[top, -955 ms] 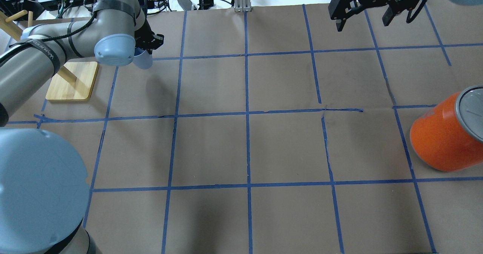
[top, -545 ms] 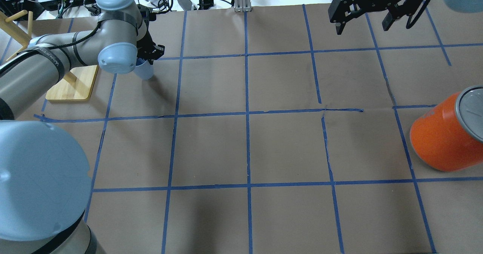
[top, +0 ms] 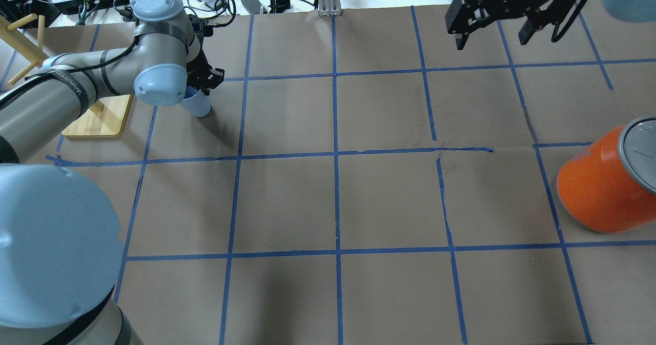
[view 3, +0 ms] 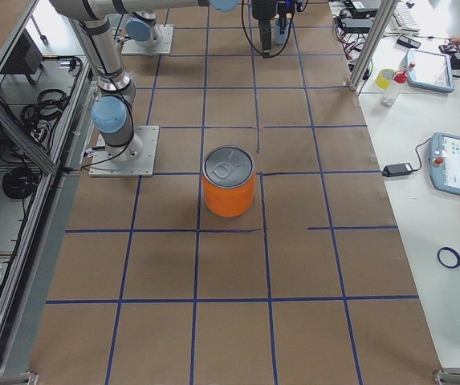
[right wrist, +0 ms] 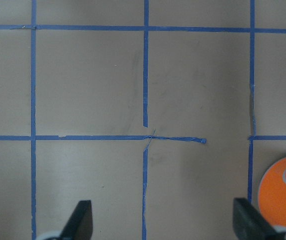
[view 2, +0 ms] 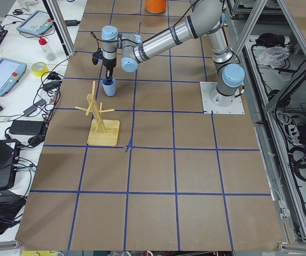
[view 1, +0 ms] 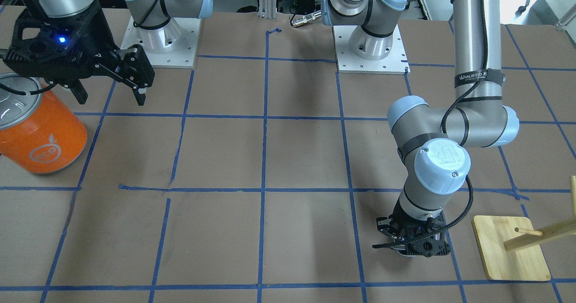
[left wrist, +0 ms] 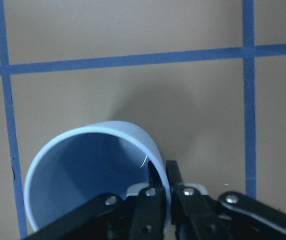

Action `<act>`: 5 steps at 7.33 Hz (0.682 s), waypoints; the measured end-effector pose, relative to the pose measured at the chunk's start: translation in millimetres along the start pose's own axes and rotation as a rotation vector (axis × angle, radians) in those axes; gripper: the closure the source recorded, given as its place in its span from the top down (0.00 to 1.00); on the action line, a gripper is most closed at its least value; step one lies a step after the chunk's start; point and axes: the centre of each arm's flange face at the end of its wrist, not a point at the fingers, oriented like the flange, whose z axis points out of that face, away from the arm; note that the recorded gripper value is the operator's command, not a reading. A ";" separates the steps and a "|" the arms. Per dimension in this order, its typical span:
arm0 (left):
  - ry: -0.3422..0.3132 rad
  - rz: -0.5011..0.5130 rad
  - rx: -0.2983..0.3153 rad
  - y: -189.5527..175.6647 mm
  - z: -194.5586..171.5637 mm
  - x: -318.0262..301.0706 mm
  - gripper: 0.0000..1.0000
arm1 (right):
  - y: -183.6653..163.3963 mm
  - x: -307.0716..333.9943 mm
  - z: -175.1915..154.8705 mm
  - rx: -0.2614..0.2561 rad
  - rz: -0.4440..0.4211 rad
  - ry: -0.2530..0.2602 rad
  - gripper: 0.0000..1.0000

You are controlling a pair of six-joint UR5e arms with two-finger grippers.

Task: Flip cup
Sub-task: 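Lower the upright cup onto the table near the wooden stand, then open the left gripper and release the cup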

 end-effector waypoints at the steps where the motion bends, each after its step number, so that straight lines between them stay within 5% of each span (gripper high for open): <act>1: 0.001 0.001 -0.008 0.0 -4.7 -0.6 1.00 | 0.3 0.1 0.0 0.000 0.000 0.001 1.00; 5: 0.036 -0.044 -0.064 15.1 -118.5 -4.3 1.00 | 1.3 2.0 -0.7 0.000 0.003 0.005 1.00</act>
